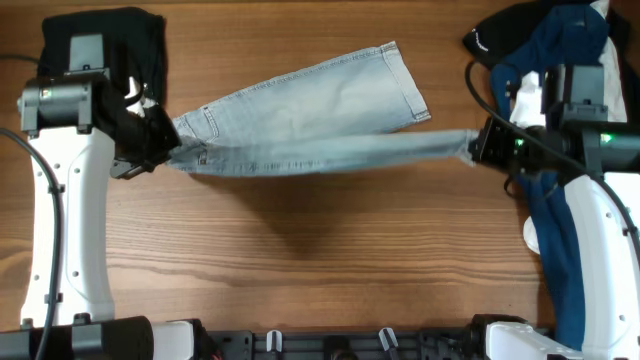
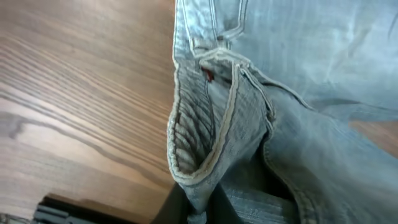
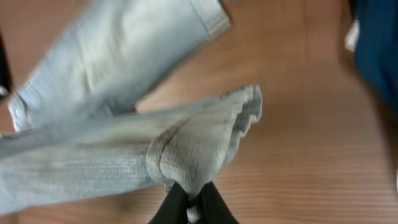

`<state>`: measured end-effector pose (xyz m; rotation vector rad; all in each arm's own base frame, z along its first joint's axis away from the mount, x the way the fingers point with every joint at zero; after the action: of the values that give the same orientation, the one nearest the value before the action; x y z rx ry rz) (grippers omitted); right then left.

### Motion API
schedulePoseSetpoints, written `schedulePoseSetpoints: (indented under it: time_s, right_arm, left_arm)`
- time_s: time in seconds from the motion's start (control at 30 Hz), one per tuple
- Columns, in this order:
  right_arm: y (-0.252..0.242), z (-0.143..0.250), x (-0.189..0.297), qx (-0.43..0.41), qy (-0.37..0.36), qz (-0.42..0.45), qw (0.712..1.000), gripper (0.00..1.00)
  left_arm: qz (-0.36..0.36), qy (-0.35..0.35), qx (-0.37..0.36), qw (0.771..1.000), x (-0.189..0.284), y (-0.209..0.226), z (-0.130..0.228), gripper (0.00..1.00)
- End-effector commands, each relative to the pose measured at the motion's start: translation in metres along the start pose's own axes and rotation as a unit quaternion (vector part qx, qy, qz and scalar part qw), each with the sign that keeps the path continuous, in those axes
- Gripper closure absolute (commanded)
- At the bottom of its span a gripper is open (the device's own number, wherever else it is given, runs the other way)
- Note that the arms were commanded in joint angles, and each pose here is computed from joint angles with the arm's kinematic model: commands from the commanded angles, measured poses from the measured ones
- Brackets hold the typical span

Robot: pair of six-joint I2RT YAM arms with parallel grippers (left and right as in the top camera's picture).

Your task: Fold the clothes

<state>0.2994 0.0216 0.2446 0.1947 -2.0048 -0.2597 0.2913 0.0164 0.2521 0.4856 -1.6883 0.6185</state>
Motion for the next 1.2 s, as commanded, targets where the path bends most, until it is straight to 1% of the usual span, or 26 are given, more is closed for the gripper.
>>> schedulePoseSetpoints:
  time_s: [0.0,0.1,0.17,0.23,0.37,0.43,0.63,0.7,0.8,0.87,0.9,0.93,0.97,1.0,1.17]
  right_arm:
    - [-0.017,-0.036,-0.027,0.011,-0.030,0.025,0.999,0.94]
    - [-0.029,-0.058,-0.071,0.011,-0.031,0.025,0.999,0.94]
    - [-0.034,-0.068,-0.099,0.012,-0.031,0.015,0.999,0.95]
    - [-0.037,-0.077,-0.117,0.015,-0.040,0.009,0.999,0.95]
    - [-0.028,-0.091,-0.141,0.034,-0.061,0.000,0.998,0.96]
    - [-0.020,-0.098,-0.149,0.043,-0.076,-0.005,0.996,0.95]
    - [-0.008,-0.118,-0.187,0.066,-0.115,-0.011,0.991,0.95]
    - [-0.006,-0.122,-0.198,0.072,-0.124,-0.011,0.990,0.95]
    - [0.001,-0.131,-0.218,0.086,-0.148,-0.019,0.985,0.91]
    - [0.008,-0.133,-0.230,0.096,-0.157,-0.025,0.983,0.89]
    - [0.014,-0.135,-0.237,0.103,-0.165,-0.030,0.980,0.85]
    - [0.018,-0.137,-0.241,0.108,-0.173,-0.034,0.978,0.57]
    - [0.023,-0.140,-0.244,0.115,-0.185,-0.038,0.975,0.01]
    - [0.026,-0.143,-0.244,0.123,-0.194,-0.039,0.973,0.00]
    - [0.035,-0.145,-0.224,0.134,-0.191,-0.052,0.971,0.00]
  left_arm:
    - [-0.027,-0.067,0.031,0.997,0.007,0.008,-0.020,0.96]
    - [-0.012,-0.093,0.040,0.995,0.004,-0.001,-0.035,0.96]
    - [-0.024,-0.101,0.057,0.993,-0.004,-0.001,-0.043,0.96]
    - [-0.041,-0.092,0.063,0.993,-0.020,-0.003,-0.050,0.96]
    - [-0.071,-0.064,0.073,0.993,-0.059,-0.008,-0.061,0.96]
    - [-0.076,-0.072,0.083,0.991,-0.072,-0.011,-0.070,0.96]
    - [-0.055,-0.108,0.088,0.989,-0.098,-0.028,-0.099,0.96]
    - [-0.066,-0.120,0.104,0.985,-0.102,-0.026,-0.104,0.96]
    - [-0.091,-0.130,0.115,0.981,-0.112,-0.020,-0.109,0.96]
    - [-0.093,-0.128,0.115,0.981,-0.119,-0.021,-0.111,0.96]
    - [-0.090,-0.131,0.119,0.980,-0.123,-0.023,-0.114,0.96]
    - [-0.087,-0.133,0.124,0.979,-0.125,-0.024,-0.116,0.85]
    - [-0.086,-0.135,0.124,0.979,-0.128,-0.025,-0.117,0.50]
    - [-0.085,-0.136,0.125,0.979,-0.128,-0.025,-0.118,0.00]
    - [-0.079,-0.145,0.136,0.977,-0.113,-0.017,-0.121,0.00]
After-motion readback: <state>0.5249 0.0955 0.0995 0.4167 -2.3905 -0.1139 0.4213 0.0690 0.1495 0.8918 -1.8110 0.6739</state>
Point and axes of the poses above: each gripper's point midway between its finger pads, its own x axis back along the fingers, its own y axis along the line the jaws close on, z = x × y, the point moved 3 cm from there along x, back along the fingers, and after that the axes turned 12 degrees about x, right-handed, at the moved point
